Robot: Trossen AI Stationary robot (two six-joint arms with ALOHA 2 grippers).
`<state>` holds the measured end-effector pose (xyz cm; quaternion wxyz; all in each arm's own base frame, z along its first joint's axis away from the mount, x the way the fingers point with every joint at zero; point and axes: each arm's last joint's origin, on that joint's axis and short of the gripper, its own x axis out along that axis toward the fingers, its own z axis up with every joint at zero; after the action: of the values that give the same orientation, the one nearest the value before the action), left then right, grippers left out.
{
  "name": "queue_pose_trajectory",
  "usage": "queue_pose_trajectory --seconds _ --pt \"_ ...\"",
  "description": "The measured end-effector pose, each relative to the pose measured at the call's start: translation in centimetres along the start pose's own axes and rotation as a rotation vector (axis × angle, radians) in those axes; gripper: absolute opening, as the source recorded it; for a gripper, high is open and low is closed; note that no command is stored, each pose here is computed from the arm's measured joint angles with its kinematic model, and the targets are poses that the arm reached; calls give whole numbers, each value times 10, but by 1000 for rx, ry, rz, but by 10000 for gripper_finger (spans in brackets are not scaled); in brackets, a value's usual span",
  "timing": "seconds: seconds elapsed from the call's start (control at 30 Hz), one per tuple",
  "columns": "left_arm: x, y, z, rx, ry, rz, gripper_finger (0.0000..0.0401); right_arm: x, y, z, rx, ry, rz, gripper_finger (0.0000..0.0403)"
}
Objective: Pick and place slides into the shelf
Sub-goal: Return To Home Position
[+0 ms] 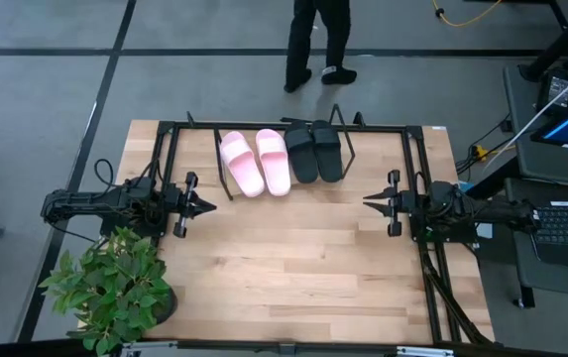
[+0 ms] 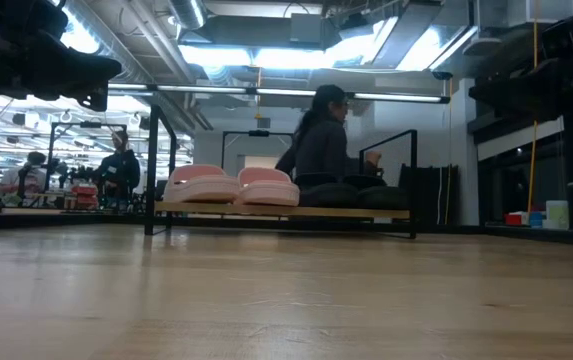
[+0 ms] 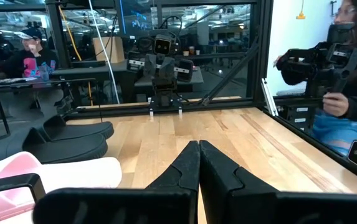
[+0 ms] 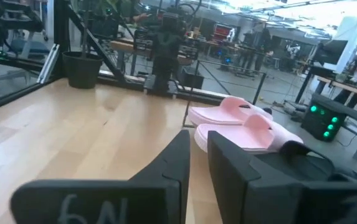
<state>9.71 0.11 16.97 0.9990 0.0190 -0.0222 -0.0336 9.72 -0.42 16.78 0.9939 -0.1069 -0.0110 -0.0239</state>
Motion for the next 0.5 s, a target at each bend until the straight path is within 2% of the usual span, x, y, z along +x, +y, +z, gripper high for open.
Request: queue_pose_trajectory --seconds 0.5 --pt "0 0 0 0 0 0 0 0 0 0 0 0 -4 59"
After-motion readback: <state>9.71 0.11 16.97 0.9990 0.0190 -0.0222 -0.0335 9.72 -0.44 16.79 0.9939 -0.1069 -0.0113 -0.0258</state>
